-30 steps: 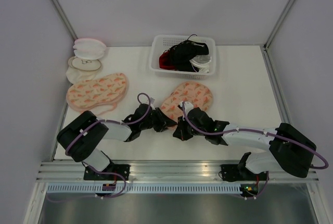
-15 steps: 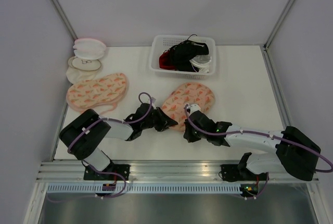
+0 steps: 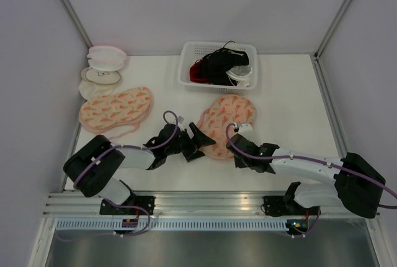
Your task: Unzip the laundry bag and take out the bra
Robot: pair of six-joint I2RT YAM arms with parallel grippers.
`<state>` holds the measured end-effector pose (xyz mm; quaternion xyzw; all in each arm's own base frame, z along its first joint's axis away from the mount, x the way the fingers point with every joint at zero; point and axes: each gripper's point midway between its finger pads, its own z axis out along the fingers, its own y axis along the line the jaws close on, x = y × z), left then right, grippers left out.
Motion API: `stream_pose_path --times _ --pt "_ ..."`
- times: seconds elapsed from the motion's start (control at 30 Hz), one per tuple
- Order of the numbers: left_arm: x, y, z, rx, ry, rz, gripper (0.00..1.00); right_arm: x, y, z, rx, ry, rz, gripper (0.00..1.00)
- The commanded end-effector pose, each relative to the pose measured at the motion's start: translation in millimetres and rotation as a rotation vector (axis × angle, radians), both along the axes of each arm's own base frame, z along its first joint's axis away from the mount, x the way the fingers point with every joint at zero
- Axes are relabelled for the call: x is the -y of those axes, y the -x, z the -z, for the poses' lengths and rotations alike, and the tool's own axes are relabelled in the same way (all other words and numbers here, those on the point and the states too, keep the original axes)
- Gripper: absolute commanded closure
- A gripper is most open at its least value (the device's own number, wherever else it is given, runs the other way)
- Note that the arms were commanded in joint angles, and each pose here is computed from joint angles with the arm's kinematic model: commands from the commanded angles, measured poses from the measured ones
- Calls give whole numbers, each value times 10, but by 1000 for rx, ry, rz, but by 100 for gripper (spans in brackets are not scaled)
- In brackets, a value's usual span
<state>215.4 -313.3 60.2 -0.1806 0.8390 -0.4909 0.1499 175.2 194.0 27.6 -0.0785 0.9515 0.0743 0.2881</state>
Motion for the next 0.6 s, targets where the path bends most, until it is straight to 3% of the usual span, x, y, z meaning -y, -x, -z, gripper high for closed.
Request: stream_pose_path --times 0.0,0.2,0.23,0.27,0.3,0.37,0.57 --pt "-113 60 -159 58 -2 -8 0 322 -203 -297 113 80 180 100" --pt "-375 196 -296 117 -56 -32 0 868 -343 -735 246 235 399 100" --pt "-406 204 -406 155 -47 -34 0 962 -314 -797 246 265 425 92" --pt "-471 218 -361 147 -77 -50 0 947 -346 -883 261 260 429 48" --pt "-501 238 -358 153 -85 -49 0 941 -357 -919 266 259 426 29" --pt "-560 263 -410 174 -90 -58 0 911 -372 -964 259 272 404 2" --pt "-652 352 -438 198 -92 -51 0 644 -340 -974 214 212 279 2"
